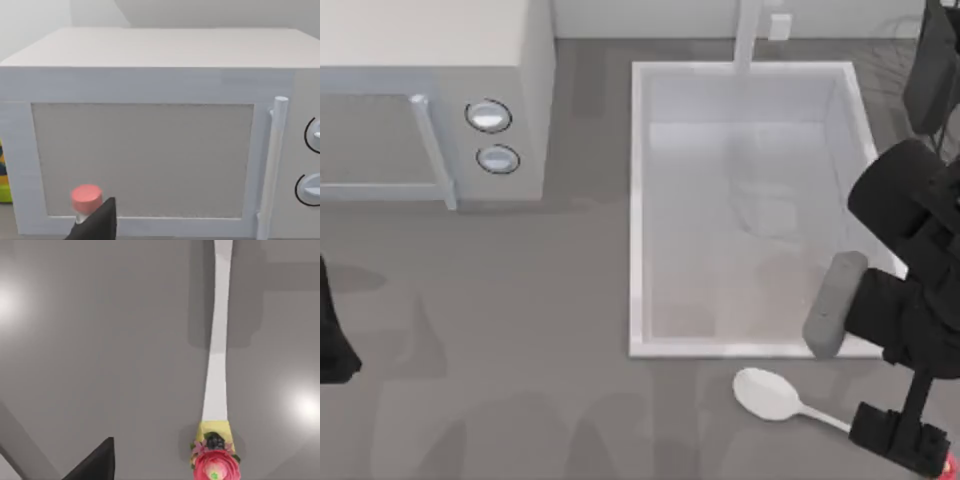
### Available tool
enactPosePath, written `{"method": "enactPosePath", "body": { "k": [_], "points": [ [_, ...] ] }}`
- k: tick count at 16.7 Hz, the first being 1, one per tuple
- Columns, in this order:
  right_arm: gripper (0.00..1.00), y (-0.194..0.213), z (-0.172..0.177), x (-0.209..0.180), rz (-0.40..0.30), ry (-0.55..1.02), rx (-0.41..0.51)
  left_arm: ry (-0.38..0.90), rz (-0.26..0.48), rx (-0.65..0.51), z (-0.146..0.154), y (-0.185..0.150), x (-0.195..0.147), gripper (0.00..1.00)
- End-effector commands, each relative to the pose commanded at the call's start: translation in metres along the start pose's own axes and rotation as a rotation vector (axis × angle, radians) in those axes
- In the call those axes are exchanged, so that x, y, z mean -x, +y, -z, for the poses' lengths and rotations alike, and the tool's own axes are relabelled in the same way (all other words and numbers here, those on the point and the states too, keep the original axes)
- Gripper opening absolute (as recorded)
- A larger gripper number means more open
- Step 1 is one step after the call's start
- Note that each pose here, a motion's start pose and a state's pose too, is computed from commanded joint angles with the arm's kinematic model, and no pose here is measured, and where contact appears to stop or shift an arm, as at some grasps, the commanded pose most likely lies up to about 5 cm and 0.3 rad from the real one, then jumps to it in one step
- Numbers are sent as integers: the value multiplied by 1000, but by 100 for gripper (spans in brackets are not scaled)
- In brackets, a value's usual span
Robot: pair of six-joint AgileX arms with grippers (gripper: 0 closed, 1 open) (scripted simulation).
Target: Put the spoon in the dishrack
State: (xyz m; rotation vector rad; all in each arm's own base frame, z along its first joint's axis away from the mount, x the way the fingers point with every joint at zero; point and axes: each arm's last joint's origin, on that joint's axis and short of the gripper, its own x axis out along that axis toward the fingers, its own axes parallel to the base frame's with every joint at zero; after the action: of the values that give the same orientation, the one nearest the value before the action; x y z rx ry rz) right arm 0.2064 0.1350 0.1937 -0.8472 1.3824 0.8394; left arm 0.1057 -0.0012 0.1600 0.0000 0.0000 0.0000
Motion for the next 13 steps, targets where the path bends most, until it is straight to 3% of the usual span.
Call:
{"method": "enactPosePath", "body": {
  "k": [8, 13],
  "points": [
    [100, 0, -4, -5, -10, 19, 15, 0, 0, 0, 0, 0, 0, 100],
    [100, -2, -8, -52, -7, 12, 18, 0, 0, 0, 0, 0, 0, 100]
  ]
}}
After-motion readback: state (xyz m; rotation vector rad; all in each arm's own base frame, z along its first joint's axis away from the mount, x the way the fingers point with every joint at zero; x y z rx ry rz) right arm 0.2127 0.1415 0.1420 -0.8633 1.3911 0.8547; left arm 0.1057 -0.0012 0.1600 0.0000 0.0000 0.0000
